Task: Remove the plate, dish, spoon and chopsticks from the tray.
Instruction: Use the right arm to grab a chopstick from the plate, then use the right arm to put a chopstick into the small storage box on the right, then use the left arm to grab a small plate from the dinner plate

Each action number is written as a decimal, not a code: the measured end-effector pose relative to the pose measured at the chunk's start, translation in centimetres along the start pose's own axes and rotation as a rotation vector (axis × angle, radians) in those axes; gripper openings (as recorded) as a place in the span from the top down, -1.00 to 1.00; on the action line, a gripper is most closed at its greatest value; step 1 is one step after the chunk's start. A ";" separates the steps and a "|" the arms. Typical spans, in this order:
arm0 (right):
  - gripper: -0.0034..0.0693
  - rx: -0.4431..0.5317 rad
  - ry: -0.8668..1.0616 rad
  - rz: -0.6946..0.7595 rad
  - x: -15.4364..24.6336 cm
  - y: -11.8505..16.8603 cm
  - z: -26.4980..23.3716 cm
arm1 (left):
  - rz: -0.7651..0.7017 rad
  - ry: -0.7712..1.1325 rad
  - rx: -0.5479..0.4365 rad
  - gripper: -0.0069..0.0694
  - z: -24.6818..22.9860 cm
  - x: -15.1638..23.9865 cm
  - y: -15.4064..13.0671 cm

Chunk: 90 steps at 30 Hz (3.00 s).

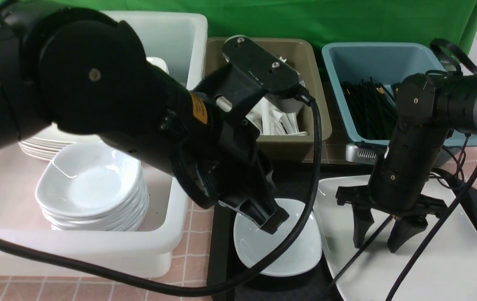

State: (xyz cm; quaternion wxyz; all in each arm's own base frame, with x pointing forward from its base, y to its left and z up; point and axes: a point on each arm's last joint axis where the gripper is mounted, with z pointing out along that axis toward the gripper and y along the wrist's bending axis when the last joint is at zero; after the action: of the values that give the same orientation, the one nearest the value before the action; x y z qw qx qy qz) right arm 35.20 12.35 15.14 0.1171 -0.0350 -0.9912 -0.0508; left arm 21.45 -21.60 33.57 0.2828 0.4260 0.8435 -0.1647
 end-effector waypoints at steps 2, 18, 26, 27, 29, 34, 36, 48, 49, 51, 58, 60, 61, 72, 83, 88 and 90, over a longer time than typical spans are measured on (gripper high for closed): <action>0.10 0.000 0.000 0.000 0.0 0.0 0.0 | 0.000 0.001 0.000 0.83 0.0 0.0 0.0; 0.66 -0.071 -0.232 -0.209 2.5 0.7 -9.6 | -0.001 -0.208 -0.061 0.83 0.0 -1.9 0.6; 0.66 -0.185 -0.816 -0.094 -2.1 -2.8 -17.5 | -0.038 -0.553 -0.169 0.83 2.0 -5.2 2.2; 0.66 -0.187 -0.864 -0.073 -2.9 -3.5 -17.9 | -0.040 -0.558 -0.173 0.83 2.7 -5.2 2.3; 0.66 -0.190 -0.945 -0.036 -5.0 -4.6 -17.9 | -0.042 -0.546 -0.175 0.83 3.8 -5.2 2.5; 0.66 -0.180 -1.028 0.029 -9.4 -6.8 -15.8 | -0.050 -0.478 -0.170 0.83 6.6 -4.7 2.9; 0.66 -0.176 -1.034 0.040 -10.2 -7.1 -14.9 | -0.050 -0.473 -0.169 0.83 6.8 -4.6 2.9; -0.36 -0.130 -0.811 -0.021 -9.2 -7.2 -13.4 | -0.134 -0.161 -0.062 0.83 7.7 -2.2 2.0; -0.35 -0.114 -0.783 -0.070 -8.2 -7.1 -14.6 | -0.154 -0.069 -0.037 0.83 7.8 -1.6 1.8; -0.22 -0.090 -0.752 -0.149 -6.0 -6.9 -16.8 | -0.159 0.057 -0.010 0.83 7.8 -1.0 1.5; 0.81 -0.083 -0.695 -0.373 4.4 -6.5 -23.2 | -0.153 0.306 0.041 0.83 7.8 -2.4 2.1; 0.82 -0.104 -0.687 -0.437 7.0 -6.4 -23.5 | -0.154 0.321 0.041 0.83 8.2 -3.1 2.8; 0.82 -0.132 -0.687 -0.491 9.1 -6.2 -23.5 | -0.159 0.322 0.034 0.83 8.8 -3.6 3.7; 0.82 -0.283 -0.639 -0.723 19.1 -6.2 -17.5 | 0.017 0.312 -0.030 0.67 14.1 -3.6 7.5; 0.82 -0.319 -0.644 -0.746 21.0 -6.3 -15.7 | 0.104 0.406 -0.049 -0.36 18.7 -1.4 8.8; 0.82 -0.334 -0.672 -0.775 20.9 -6.1 -15.9 | 0.106 0.432 -0.045 -0.58 20.3 -0.6 9.0; 0.82 -0.334 -0.678 -0.779 20.9 -6.1 -15.9 | 0.105 0.442 -0.042 -0.58 20.8 -0.3 9.0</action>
State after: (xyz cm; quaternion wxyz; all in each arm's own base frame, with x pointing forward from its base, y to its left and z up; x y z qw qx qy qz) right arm 18.06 5.79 34.90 -0.2437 0.3024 -0.8915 -0.2333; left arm 35.93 -27.31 17.12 0.1081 0.4891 0.8648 -0.0347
